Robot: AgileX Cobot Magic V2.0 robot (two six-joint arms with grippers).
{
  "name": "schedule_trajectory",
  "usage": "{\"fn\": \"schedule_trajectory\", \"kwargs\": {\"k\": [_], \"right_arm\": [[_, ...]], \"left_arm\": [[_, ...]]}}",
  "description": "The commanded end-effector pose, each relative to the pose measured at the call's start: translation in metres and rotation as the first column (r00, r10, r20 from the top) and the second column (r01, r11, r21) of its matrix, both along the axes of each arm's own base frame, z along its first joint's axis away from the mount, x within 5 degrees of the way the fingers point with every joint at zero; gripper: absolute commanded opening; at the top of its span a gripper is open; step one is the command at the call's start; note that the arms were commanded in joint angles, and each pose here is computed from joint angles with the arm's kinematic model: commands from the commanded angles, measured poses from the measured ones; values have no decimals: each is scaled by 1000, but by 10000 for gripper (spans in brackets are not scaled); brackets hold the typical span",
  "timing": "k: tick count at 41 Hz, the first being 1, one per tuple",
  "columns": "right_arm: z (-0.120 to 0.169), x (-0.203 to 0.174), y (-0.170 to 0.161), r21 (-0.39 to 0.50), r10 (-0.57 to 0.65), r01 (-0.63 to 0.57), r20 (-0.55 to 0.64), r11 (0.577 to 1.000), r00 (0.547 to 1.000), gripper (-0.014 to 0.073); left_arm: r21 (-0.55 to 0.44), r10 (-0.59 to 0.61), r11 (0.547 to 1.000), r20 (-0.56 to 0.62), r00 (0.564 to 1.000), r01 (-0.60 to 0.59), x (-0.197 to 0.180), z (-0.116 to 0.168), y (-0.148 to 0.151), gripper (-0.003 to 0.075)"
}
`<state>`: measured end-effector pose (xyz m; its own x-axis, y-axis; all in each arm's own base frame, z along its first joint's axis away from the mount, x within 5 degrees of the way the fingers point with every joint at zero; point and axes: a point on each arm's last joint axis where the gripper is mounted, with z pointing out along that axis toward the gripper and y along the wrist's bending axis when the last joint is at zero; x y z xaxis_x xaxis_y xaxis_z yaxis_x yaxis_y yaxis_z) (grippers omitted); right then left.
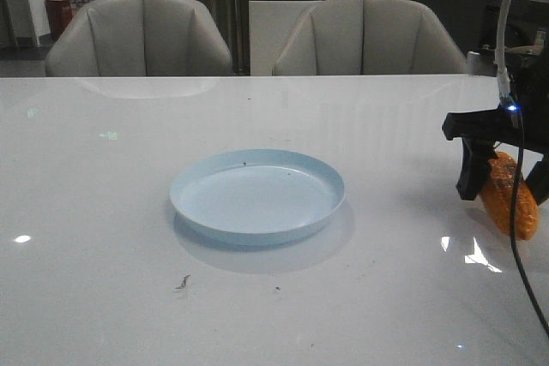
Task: Place corn on plate with both arms
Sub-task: 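Lift the corn with the right gripper and carry it over the plate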
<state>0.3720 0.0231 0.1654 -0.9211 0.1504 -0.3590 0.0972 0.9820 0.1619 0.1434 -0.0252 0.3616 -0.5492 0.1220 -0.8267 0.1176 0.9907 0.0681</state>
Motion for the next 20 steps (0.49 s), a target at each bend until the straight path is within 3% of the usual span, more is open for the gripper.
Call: {"fn": "schedule_trajectory", "kwargs": {"k": [1,3,10,20], "right_arm": [[37,11,1,7,-1,0,133,1000,991,367],[47,17,4,9,5,-7,157,1000,988,330],[88,35,24,-11,96,-96,273,995,957,321],[142,39,97,-46,278,-288,441,957,854,321]], "left_arm": [[-20,-9,1000,110,994,11,2,18,-1,405],[-21,-10,1000,114,993,13,2,18,-1,405],[-27,-18,999,146,989,22,4,21,-2,405],[-48,-29,998,193,981,39,5,25,-4,405]]}}
